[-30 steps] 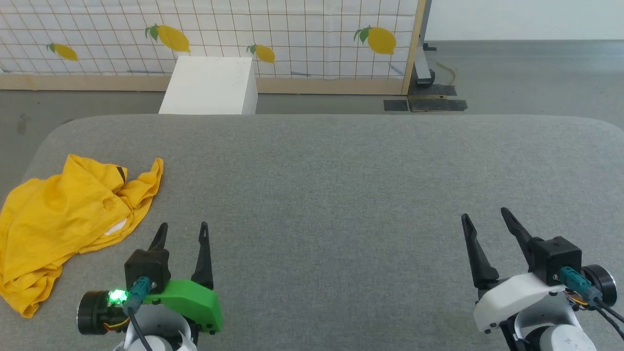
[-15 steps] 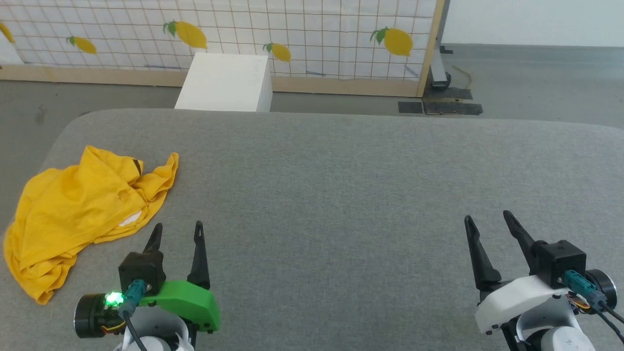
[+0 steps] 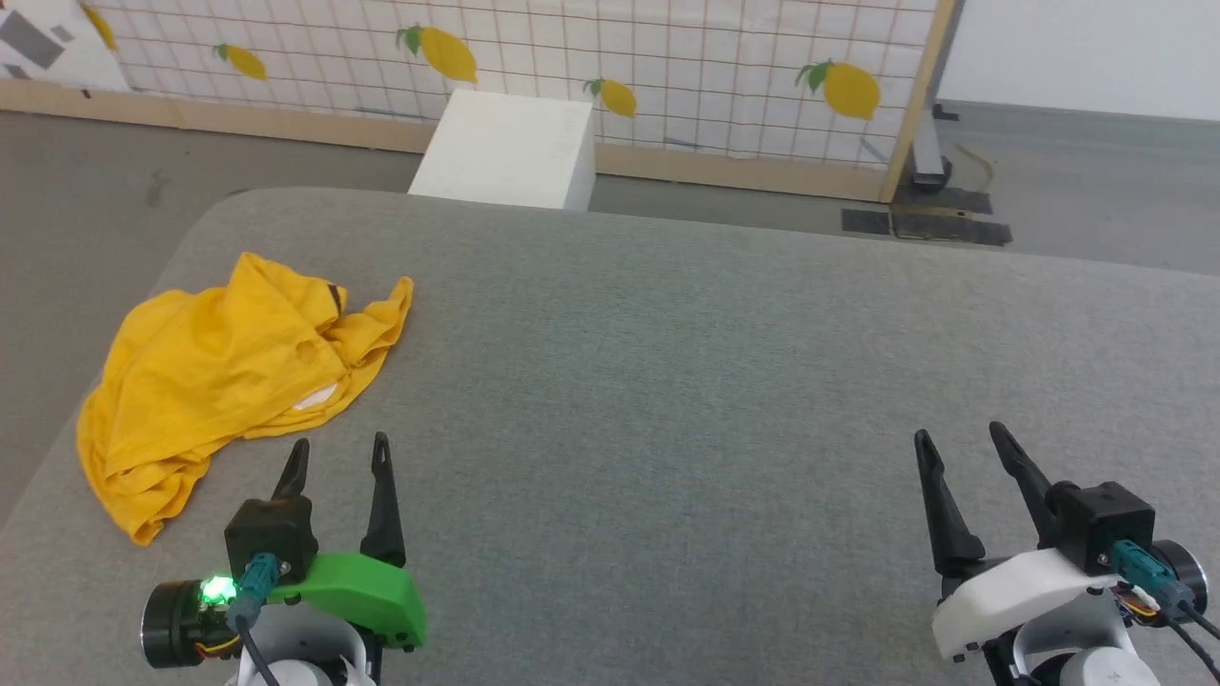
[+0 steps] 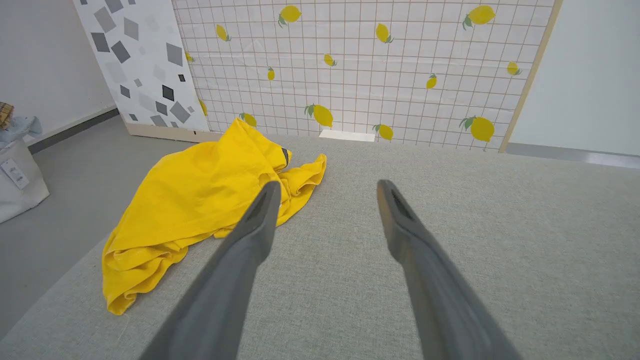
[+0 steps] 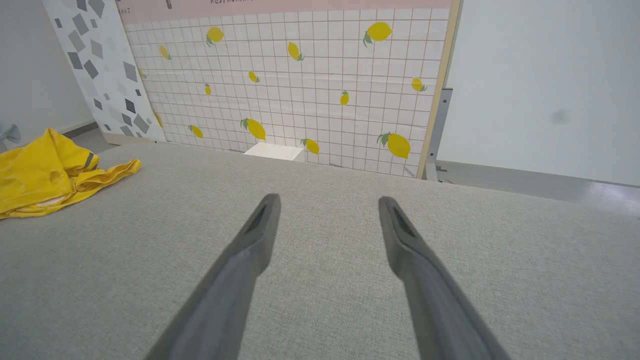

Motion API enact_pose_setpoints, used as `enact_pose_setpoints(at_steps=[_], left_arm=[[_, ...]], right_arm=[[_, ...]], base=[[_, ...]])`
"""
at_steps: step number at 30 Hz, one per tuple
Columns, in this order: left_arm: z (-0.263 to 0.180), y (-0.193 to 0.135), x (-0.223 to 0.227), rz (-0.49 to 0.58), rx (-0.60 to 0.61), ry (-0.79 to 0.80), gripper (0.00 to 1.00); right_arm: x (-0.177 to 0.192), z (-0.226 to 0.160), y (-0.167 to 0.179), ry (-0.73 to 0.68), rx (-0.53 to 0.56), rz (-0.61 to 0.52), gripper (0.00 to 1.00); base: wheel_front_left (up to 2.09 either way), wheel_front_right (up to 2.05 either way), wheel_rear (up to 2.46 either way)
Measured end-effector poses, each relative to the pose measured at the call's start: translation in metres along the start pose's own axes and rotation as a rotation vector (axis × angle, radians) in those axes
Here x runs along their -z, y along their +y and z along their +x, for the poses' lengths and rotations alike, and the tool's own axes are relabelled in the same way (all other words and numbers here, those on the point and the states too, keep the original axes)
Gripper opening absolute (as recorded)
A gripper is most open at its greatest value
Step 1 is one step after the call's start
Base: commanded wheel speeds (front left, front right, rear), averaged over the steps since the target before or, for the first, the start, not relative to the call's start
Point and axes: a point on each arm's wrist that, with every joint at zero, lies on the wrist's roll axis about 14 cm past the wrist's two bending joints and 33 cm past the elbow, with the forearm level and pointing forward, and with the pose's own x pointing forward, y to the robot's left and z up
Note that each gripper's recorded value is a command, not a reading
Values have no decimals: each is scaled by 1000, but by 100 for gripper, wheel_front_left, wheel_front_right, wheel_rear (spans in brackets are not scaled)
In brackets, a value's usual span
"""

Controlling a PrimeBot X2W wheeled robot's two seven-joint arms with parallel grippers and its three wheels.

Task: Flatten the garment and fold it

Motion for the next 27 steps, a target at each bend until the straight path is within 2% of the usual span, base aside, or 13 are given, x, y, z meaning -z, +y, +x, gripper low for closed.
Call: enact_pose_setpoints(at_steps=[27], left_arm=[[-45, 63, 6, -23, -213, -13, 100]], right_arm=[[11, 20, 52, 6, -155, 44, 100]], base=[[0, 0, 0]])
